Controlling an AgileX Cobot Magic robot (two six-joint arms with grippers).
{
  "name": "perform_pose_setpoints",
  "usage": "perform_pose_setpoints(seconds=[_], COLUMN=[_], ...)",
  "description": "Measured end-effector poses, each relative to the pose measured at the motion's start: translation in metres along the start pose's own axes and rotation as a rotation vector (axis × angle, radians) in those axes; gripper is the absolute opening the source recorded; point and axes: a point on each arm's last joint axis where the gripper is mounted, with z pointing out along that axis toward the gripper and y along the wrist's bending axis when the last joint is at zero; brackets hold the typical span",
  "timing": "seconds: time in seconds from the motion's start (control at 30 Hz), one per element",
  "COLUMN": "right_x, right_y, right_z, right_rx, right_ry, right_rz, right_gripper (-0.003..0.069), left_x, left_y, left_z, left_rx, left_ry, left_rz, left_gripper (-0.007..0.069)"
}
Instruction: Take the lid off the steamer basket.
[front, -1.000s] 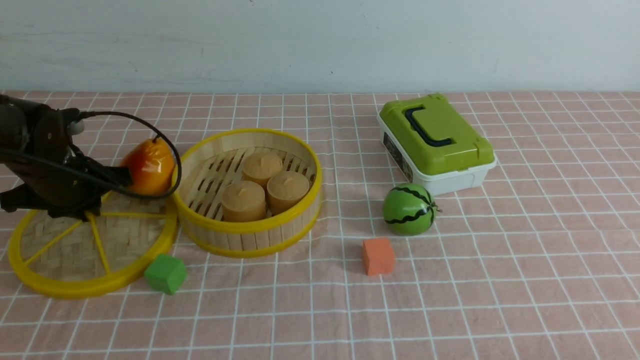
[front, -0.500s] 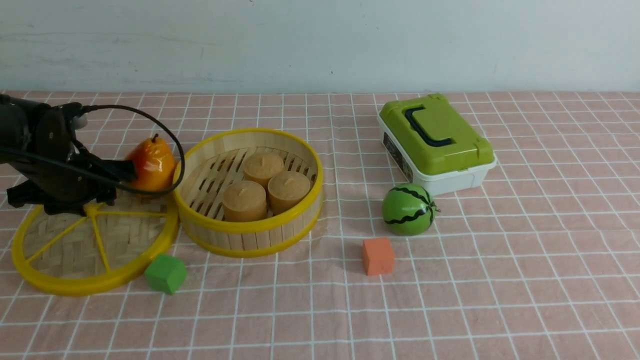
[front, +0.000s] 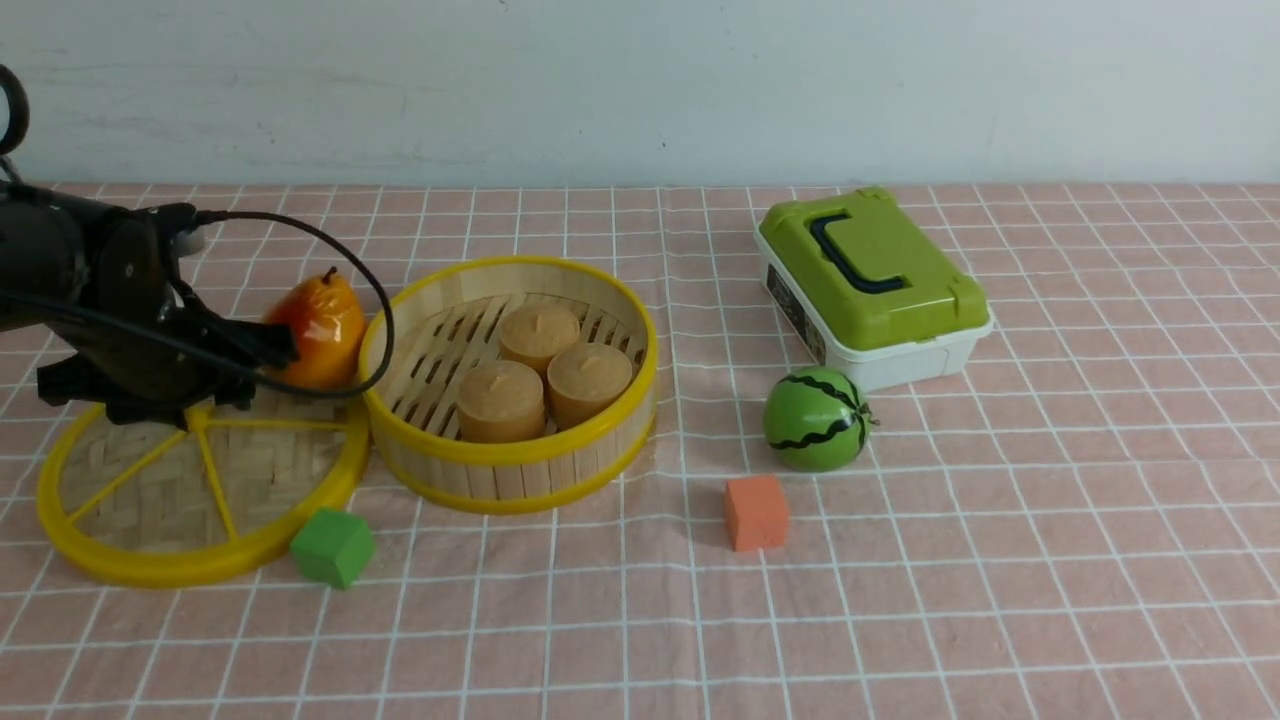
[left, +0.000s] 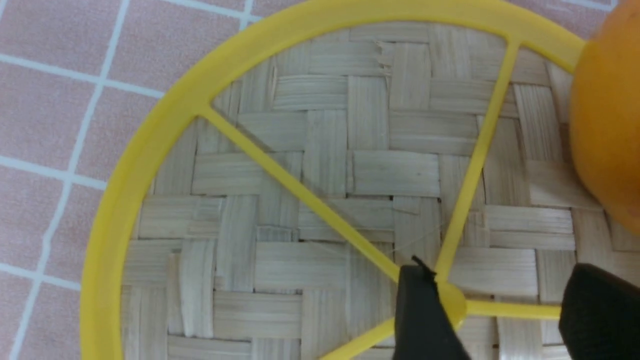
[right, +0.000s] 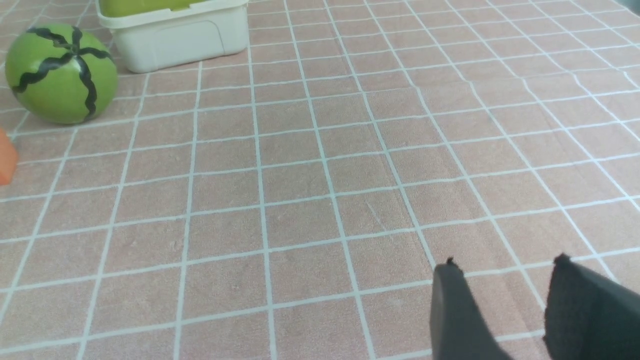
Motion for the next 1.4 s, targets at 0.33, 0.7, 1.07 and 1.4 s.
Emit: perform_pose_setpoints(seconds=[0.33,0.7,1.07,1.4], right_x=[0.0,0.0,0.0,0.0], right_y=[0.0,0.0,0.0,0.0], right_z=[0.0,0.0,0.0,0.0], right_rx=[0.0,0.0,0.0,0.0], right_ry=[0.0,0.0,0.0,0.0], right_rz=[0.0,0.0,0.0,0.0], right_gripper=[0.0241,0.0241,0.0241,0.0241], left_x=[-0.035,-0.039,0.118,0.224], left_y=[-0.008,0.011,0.072,0.09], left_z=[-0.051,-0.237,-0.343,-0.275], left_rx=[0.064,0.212,0.359,0.397], left_ry=[-0.154,-0.503,-0.808,-0.718], left_rz=[-0.091,-0.151,-0.162,-0.105], left_gripper=[0.0405,0.0312,-0.0013,-0.0013])
